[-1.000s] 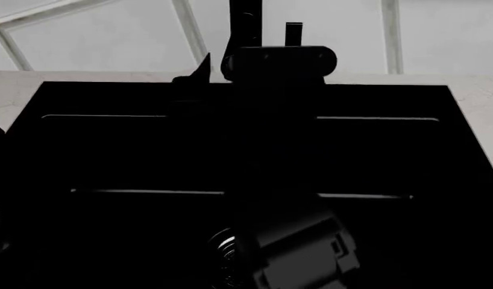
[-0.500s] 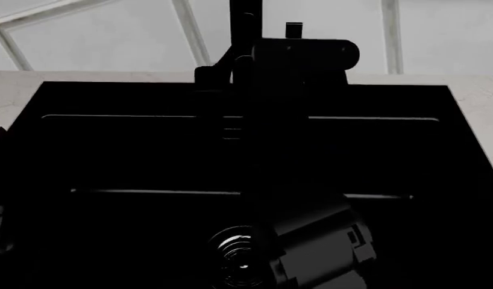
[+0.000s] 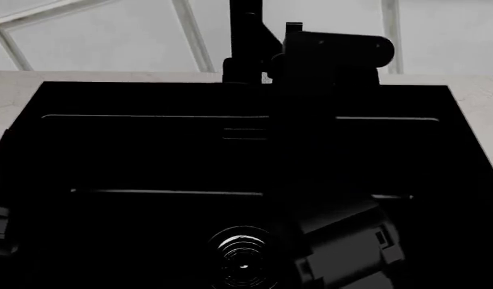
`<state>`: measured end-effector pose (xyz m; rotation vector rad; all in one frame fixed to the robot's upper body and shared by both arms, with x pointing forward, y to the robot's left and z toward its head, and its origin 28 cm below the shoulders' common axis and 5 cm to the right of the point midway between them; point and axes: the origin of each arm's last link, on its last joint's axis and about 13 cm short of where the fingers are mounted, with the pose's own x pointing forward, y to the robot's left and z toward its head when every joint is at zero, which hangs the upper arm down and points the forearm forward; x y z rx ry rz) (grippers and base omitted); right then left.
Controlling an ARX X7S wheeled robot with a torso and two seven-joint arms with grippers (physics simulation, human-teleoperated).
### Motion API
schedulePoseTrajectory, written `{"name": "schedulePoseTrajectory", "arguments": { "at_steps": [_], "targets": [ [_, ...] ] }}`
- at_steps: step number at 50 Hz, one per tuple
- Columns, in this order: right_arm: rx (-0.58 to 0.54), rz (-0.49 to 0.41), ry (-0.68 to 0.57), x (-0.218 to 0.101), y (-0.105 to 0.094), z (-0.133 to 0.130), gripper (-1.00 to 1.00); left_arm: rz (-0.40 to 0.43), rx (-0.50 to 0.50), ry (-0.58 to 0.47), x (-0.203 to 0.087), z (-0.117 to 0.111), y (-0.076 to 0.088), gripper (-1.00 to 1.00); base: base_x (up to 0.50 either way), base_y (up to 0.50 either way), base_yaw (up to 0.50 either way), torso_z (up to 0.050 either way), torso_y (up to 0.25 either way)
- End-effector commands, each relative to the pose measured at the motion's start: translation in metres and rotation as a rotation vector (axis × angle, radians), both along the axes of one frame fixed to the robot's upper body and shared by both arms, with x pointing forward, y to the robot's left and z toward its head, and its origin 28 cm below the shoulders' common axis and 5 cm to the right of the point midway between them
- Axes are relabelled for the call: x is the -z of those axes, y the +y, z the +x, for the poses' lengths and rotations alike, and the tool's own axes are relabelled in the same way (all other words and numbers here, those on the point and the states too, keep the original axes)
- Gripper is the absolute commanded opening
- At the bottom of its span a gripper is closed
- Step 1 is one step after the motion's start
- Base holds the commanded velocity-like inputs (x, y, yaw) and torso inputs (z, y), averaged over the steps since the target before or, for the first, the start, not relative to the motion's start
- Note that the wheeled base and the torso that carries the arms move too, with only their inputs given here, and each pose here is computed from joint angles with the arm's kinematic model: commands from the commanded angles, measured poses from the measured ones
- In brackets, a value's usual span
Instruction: Turn the sink spout to the right.
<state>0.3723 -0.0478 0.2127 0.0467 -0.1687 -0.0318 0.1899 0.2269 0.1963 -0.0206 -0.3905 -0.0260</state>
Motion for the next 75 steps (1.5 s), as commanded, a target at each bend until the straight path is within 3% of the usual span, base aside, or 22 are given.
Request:
{"name": "schedulePoseTrajectory", "arguments": {
  "at_steps": [1, 40, 63, 66, 68, 75],
  "targets": [
    [0.029, -0.011, 0.012, -0.001, -0.006, 0.001, 1.00, 0.004, 0.004, 0.003, 0.000, 0.000, 0.000, 1.00, 0.00, 0.00, 0.00, 0.000, 0.000],
    [0.151, -0.006, 0.027, -0.006, -0.034, 0.004, 1.00, 0.015, 0.002, 0.006, 0.001, 0.000, -0.001, 1.00, 0.00, 0.00, 0.00, 0.000, 0.000],
    [0.168, -0.018, 0.070, -0.002, -0.038, 0.024, 1.00, 0.017, 0.002, 0.011, 0.002, 0.002, -0.001, 1.00, 0.00, 0.00, 0.00, 0.000, 0.000],
    [0.176, -0.011, 0.071, -0.003, -0.040, 0.028, 1.00, 0.018, 0.000, 0.009, 0.002, 0.001, -0.001, 1.00, 0.00, 0.00, 0.00, 0.000, 0.000],
    [0.183, 0.039, 0.075, 0.000, -0.042, 0.031, 1.00, 0.017, -0.002, 0.009, 0.002, 0.002, -0.001, 1.00, 0.00, 0.00, 0.00, 0.000, 0.000],
    [0.207, 0.022, 0.089, 0.002, -0.046, 0.035, 1.00, 0.018, -0.001, 0.010, 0.003, 0.002, -0.001, 1.00, 0.00, 0.00, 0.00, 0.000, 0.000]
  ]
}}
